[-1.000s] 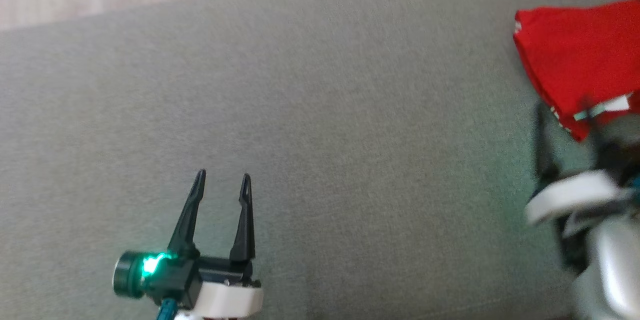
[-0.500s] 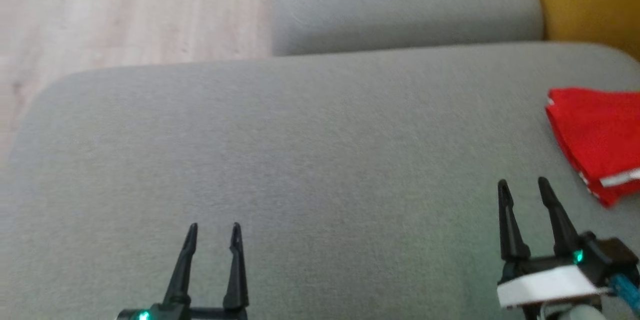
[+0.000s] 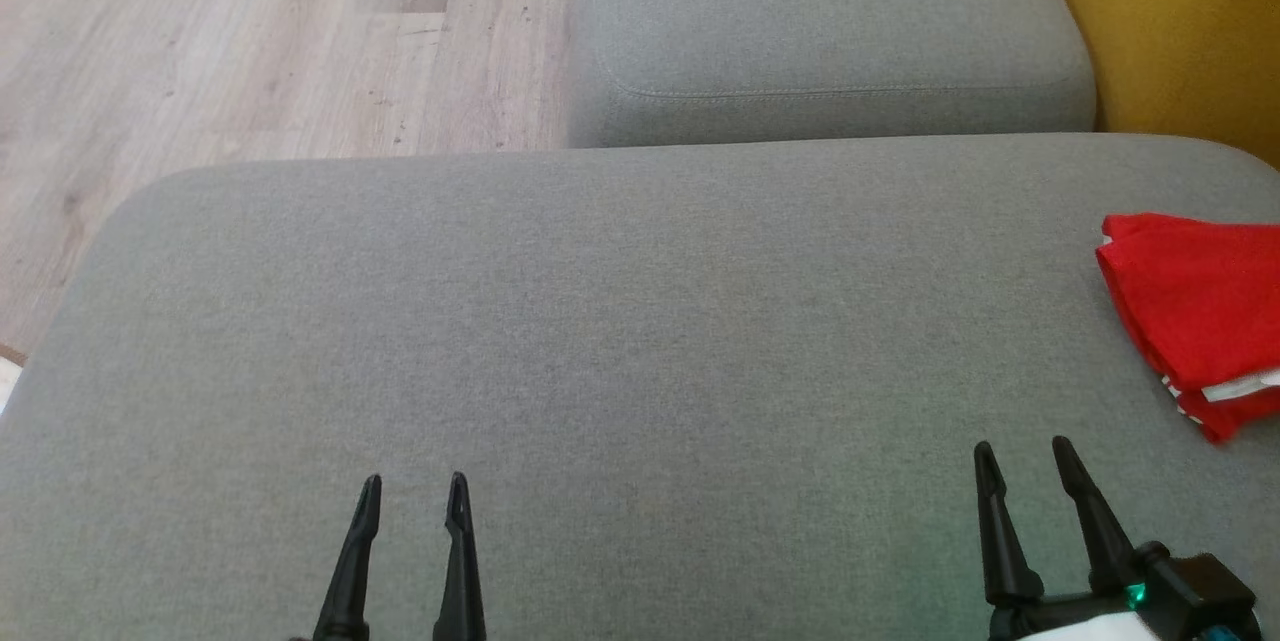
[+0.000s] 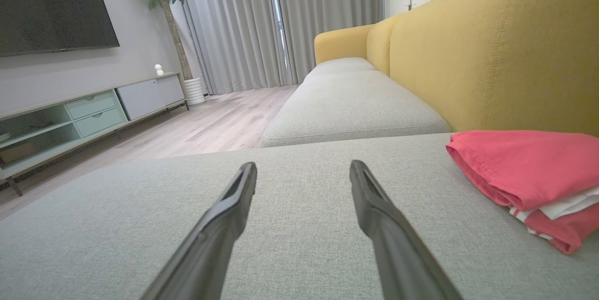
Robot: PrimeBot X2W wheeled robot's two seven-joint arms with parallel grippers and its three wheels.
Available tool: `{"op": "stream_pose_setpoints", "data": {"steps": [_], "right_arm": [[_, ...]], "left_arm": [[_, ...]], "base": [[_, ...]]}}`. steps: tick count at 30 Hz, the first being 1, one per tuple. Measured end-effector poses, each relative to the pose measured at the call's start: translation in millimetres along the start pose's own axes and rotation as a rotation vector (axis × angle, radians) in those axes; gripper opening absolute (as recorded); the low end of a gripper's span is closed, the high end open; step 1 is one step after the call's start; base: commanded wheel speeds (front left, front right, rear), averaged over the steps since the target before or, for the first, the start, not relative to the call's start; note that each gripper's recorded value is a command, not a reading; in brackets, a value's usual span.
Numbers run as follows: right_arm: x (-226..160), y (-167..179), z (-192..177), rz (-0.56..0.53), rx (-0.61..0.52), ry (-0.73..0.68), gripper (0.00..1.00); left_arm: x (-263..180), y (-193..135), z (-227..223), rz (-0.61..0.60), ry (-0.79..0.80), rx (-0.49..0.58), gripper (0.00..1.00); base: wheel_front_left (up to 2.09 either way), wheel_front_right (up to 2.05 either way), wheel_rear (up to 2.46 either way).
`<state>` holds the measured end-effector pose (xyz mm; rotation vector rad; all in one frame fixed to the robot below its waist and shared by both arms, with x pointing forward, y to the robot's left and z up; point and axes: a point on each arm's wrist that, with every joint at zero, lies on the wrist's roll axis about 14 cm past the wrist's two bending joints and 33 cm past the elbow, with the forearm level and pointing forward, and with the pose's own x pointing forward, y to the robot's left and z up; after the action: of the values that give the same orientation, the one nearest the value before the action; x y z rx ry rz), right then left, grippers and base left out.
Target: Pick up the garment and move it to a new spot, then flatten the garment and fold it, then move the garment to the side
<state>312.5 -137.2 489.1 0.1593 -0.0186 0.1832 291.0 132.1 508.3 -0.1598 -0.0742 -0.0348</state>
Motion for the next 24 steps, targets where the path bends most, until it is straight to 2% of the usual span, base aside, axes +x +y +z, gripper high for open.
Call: {"op": "stream_pose_setpoints", "data": {"steps": [9,10,16,24], "right_arm": [[-1.3,-0.2,-0.5,-0.003,0.003,0.001,1.0],[-1.4,-0.3,-0.4,-0.004,0.003,0.001,0.0],[-12.5,-5.7,-30.9,-0.028,0.018,0.101,0.0],[-15.1,-11.0,-35.6,-0.065,0.11,0.115,0.0]], "left_arm": [[1.2,-2.2,-0.9,-0.008,0.003,-0.001,1.0],[1.3,-2.4,-0.9,-0.009,0.003,-0.001,0.0],[-11.8,1.7,-34.7,0.004,0.118,0.007,0.0],[-12.4,5.3,-42.8,0.026,0.161,-0.084,0.0]], "base": [[0.0,0.0,0.0],[0.0,0.0,0.0],[0.0,0.0,0.0],[0.0,0.0,0.0]]}}
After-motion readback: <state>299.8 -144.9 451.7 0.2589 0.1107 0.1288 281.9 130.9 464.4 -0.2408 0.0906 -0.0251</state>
